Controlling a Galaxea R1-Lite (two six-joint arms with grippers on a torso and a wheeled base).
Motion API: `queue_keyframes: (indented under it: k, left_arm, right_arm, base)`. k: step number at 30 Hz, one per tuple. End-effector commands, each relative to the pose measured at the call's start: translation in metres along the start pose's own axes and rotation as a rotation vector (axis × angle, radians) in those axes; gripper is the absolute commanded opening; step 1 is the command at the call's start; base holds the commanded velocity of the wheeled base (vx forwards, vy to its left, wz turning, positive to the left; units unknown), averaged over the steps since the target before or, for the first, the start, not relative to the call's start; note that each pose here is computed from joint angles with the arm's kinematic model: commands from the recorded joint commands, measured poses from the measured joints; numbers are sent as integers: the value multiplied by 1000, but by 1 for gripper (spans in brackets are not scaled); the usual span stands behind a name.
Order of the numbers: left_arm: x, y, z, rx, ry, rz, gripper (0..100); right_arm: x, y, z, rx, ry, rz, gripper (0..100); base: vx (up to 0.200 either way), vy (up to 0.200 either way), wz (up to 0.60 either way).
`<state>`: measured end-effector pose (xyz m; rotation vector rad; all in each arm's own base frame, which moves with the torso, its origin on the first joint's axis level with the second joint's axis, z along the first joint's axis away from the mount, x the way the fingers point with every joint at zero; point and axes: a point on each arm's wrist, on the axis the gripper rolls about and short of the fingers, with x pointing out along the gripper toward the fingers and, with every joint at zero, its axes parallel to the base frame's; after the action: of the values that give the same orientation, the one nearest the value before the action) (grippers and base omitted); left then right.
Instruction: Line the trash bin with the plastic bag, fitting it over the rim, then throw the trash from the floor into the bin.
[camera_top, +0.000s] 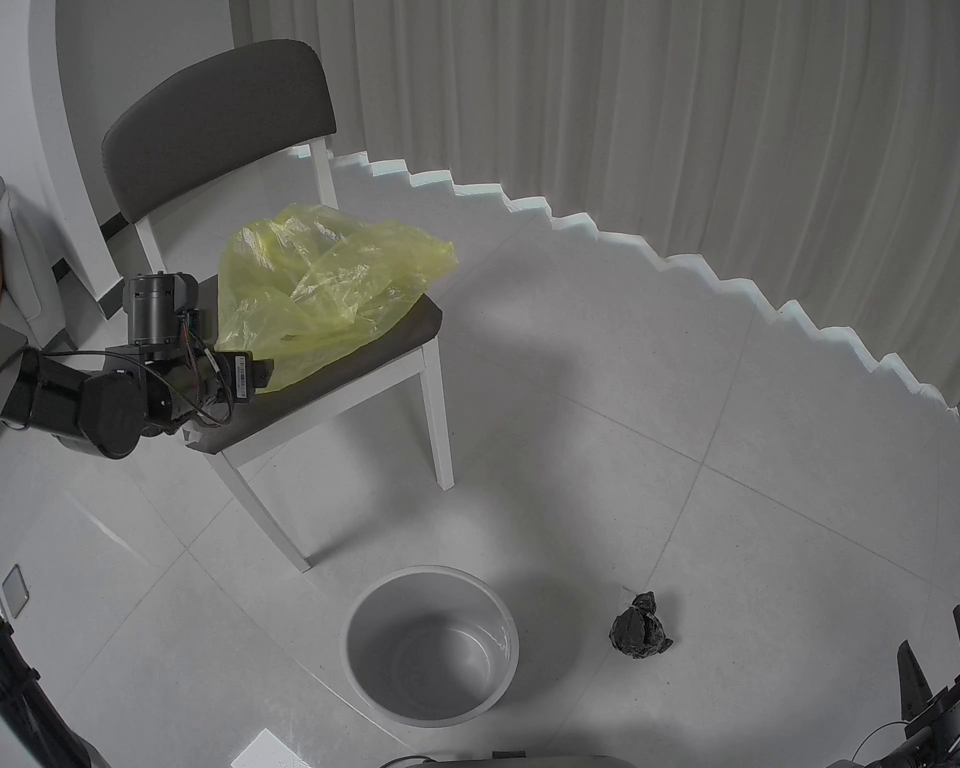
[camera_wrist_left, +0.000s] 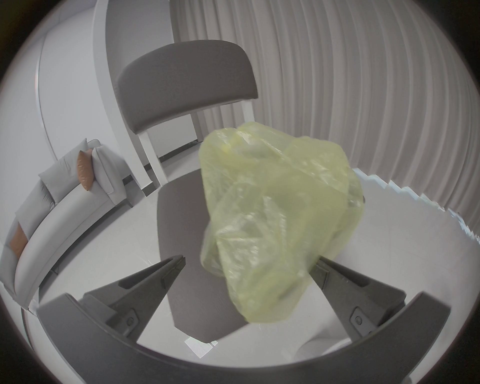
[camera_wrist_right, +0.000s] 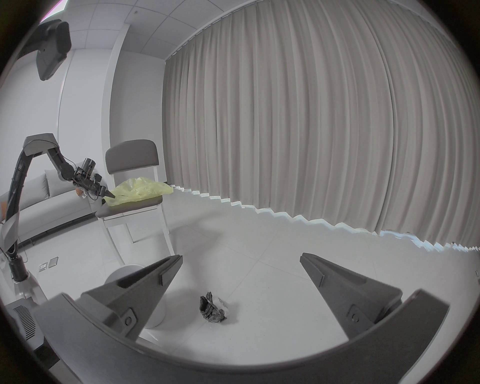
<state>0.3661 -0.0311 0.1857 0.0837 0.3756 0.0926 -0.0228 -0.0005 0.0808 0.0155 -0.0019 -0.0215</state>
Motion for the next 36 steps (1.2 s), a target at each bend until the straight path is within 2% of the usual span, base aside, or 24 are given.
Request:
queue_keyframes:
  k: [1,12,15,23,36]
  left_arm:
    - [9,15,5,-20,-12,35,100]
    - [1,17,16,-45,-50,30,100]
    - [4,18,15,-45,-47,32,100]
    - [11,39,13,-62,-40,56,100]
    - [22,40,7,-64,-24,29,100]
  right_arm:
    - [0,0,-5,0,2,0,100]
    - [0,0,-5,-2,2,0,100]
    - [0,0,-5,0,2,0,100]
    - [0,0,-5,0,2,0,100]
    - [0,0,-5,1,2,-2,100]
  base:
    - [0,0,0]
    - [0,0,0]
    - [0,0,0]
    - [0,0,0]
    - [0,0,0]
